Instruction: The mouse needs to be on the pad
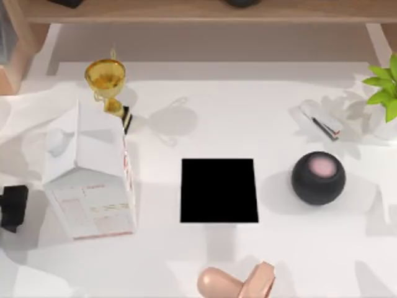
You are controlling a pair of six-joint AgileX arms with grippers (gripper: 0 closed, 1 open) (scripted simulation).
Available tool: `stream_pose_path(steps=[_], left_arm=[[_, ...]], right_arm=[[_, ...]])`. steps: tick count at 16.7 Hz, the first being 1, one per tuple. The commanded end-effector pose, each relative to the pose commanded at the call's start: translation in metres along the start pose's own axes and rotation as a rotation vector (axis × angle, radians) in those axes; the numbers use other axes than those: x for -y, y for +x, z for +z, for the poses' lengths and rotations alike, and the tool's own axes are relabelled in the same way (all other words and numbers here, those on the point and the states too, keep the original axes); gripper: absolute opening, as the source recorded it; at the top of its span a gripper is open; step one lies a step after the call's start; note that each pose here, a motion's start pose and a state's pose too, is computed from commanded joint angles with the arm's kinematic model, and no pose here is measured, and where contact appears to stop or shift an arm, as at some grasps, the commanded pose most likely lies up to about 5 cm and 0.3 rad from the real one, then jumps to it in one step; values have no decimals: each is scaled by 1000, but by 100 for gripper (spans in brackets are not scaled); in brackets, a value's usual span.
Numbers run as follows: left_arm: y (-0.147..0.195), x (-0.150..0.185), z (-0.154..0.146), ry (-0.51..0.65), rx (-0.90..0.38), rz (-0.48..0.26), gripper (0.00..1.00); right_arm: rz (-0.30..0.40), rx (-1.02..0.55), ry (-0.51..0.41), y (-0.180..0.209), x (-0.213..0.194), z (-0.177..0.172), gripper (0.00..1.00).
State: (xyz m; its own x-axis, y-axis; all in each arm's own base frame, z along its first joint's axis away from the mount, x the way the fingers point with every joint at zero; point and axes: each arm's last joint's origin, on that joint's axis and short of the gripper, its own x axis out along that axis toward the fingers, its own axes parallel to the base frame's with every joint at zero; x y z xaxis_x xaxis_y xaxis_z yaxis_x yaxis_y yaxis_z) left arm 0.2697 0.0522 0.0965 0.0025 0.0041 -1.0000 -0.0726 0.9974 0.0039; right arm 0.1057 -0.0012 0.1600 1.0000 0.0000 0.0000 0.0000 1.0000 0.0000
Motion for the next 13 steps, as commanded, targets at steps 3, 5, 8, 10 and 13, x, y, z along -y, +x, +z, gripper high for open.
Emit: stream_pose_path(steps=[3, 5, 8, 10, 13], left_arm=[[0, 0, 0, 0, 0, 0, 77], [0, 0, 0, 0, 0, 0, 62], [0, 0, 0, 0, 0, 0, 40], [0, 0, 0, 0, 0, 0, 25], [0, 0, 0, 0, 0, 0, 2]], right_arm=[[0, 0, 0, 0, 0, 0, 100], [0, 0, 0, 0, 0, 0, 100], [0, 0, 0, 0, 0, 0, 100], [0, 0, 0, 0, 0, 0, 100], [0, 0, 0, 0, 0, 0, 100]])
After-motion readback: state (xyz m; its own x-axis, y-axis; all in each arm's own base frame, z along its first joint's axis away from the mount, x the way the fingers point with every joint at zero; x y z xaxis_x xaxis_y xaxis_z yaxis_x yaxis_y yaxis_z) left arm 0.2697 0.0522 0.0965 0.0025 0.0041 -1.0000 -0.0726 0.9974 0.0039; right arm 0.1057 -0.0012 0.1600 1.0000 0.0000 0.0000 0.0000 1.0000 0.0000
